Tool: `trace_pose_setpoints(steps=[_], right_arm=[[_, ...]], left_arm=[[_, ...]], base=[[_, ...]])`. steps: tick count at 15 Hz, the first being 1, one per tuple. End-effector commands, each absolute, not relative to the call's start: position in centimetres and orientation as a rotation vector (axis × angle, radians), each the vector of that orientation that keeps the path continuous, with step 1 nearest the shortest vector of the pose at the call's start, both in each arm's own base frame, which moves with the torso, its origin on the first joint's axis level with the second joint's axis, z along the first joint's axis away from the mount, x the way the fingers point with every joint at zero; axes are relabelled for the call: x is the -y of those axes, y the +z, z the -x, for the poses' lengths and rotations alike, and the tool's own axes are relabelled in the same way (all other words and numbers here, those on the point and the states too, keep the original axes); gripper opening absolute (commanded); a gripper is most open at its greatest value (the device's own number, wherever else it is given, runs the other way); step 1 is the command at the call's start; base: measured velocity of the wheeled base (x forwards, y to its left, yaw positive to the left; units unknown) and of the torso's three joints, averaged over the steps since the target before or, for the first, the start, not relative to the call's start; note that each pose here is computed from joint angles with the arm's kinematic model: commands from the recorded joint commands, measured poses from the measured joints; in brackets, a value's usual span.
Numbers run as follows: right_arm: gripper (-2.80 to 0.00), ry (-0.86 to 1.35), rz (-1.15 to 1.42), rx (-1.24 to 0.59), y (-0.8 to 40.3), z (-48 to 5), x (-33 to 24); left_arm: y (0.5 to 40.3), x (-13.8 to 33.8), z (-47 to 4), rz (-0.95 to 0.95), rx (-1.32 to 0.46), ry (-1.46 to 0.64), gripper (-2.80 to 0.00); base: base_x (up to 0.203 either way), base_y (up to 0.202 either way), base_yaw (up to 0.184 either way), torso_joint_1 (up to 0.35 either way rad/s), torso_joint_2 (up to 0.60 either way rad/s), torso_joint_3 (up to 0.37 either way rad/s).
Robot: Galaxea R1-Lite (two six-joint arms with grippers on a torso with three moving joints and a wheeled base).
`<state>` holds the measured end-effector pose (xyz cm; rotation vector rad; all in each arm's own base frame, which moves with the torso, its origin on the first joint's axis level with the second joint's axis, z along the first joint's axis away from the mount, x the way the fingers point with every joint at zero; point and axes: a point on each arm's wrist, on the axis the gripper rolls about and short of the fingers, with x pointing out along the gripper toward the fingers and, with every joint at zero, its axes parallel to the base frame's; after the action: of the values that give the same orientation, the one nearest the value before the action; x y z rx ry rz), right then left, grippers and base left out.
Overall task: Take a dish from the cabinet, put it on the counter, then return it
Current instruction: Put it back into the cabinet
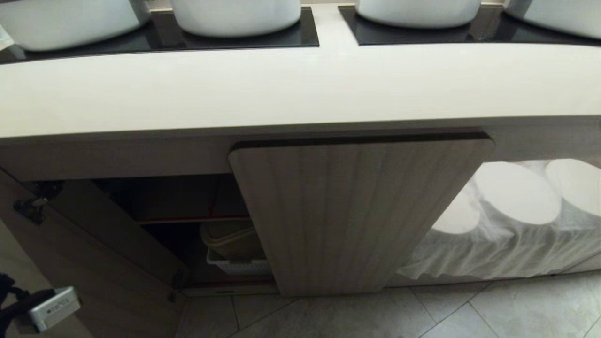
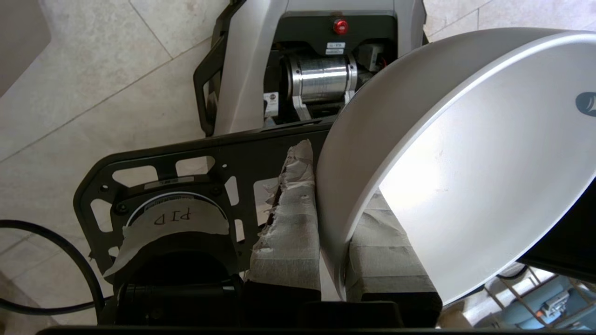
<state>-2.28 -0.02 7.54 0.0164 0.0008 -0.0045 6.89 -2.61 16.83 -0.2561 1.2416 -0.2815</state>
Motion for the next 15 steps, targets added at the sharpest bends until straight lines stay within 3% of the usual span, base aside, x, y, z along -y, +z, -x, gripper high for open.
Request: trace_pose_setpoints(steps=[1,15], right_arm=[[-2.8,-0.005,-0.017,-0.001,7.55,2.27,0.02],[-2.8,-0.005,-0.017,-0.001,7.55,2.27,0.02]], left_arm=[[16.85,2.6,-6.84,0.259,-1.244,-0.283,-2.8],[16.75,2.64,-6.87,0.261,-1.253,-0.289,-2.8]], base=[[0.0,0.0,0.0,-0.207,0.49,0.283],[0.0,0.0,0.0,-0.167,0.46,0.299]])
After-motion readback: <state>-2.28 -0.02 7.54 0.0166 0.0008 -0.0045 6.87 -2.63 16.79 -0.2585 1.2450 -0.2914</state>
